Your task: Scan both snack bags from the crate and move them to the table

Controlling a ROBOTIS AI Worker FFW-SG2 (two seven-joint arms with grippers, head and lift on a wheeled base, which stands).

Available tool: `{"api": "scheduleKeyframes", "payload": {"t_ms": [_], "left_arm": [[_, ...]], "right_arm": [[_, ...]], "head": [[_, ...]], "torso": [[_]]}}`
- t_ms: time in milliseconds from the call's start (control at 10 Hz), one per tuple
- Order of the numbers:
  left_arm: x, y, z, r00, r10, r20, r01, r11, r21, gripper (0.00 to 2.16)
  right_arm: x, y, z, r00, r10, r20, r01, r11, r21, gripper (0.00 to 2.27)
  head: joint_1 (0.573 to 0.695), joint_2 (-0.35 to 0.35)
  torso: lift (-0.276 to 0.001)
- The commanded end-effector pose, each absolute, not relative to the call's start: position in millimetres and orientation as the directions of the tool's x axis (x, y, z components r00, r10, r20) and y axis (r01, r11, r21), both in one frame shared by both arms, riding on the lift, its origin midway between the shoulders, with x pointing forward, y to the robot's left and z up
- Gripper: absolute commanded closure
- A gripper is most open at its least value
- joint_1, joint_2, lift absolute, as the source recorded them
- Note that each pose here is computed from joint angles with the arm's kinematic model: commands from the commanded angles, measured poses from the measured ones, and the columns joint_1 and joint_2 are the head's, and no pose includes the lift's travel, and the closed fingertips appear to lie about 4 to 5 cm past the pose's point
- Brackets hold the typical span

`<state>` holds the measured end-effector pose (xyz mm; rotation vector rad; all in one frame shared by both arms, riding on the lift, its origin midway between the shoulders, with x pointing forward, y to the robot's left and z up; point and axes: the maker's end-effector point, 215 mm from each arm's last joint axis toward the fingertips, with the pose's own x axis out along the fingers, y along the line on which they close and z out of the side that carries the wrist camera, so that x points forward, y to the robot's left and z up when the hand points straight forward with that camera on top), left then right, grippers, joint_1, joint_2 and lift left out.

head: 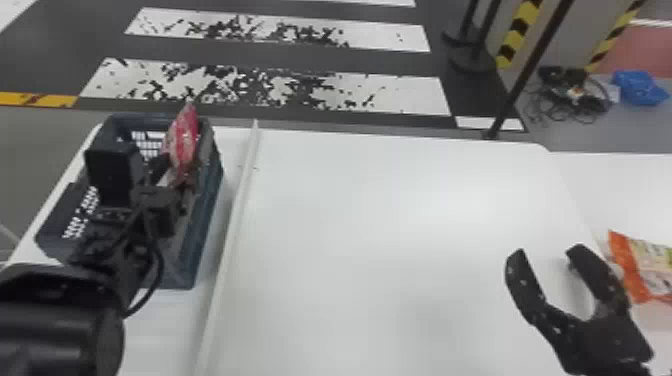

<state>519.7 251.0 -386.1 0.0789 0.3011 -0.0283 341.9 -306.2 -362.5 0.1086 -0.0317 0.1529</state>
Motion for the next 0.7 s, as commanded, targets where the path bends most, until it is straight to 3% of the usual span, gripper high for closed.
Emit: {"api": "scheduleKeyframes", "payload": {"t_ms": [0, 100, 300, 600], "left_arm": [[515.2, 252.3, -380.5, 0.959, -0.005, -0.284, 0.027, 0.997, 0.076, 1.29], [514.1, 256.8, -375.8, 0.962, 0.024, -0.273, -0.002, 0.997, 0.082, 1.67], [509.3, 260.2, -365.5, 0.966, 0.047, -0.255, -0.025, 0.996, 0.09, 2.15], [497.6, 262.9, -335.6, 0.984, 0.056, -0.17, -0.039, 0.995, 0.097, 2.15]], "right_arm": [[340.0, -306.8, -363.4, 0.988, 0.149, 0.038, -0.152, 0.983, 0.106, 0.14], [338.3, -307.0, -364.0, 0.988, 0.148, 0.036, -0.151, 0.983, 0.107, 0.14], [336.7, -306.0, -364.7, 0.988, 0.149, 0.036, -0.152, 0.982, 0.111, 0.14], [332.9, -303.8, -360.1, 0.987, 0.149, 0.053, -0.154, 0.982, 0.108, 0.14]], "head": [[0.695, -0.072], [0.695, -0.073], [0.695, -0.064], [0.695, -0.059]], "torso": [[-0.087], [-0.087], [-0.087], [-0.087]]}}
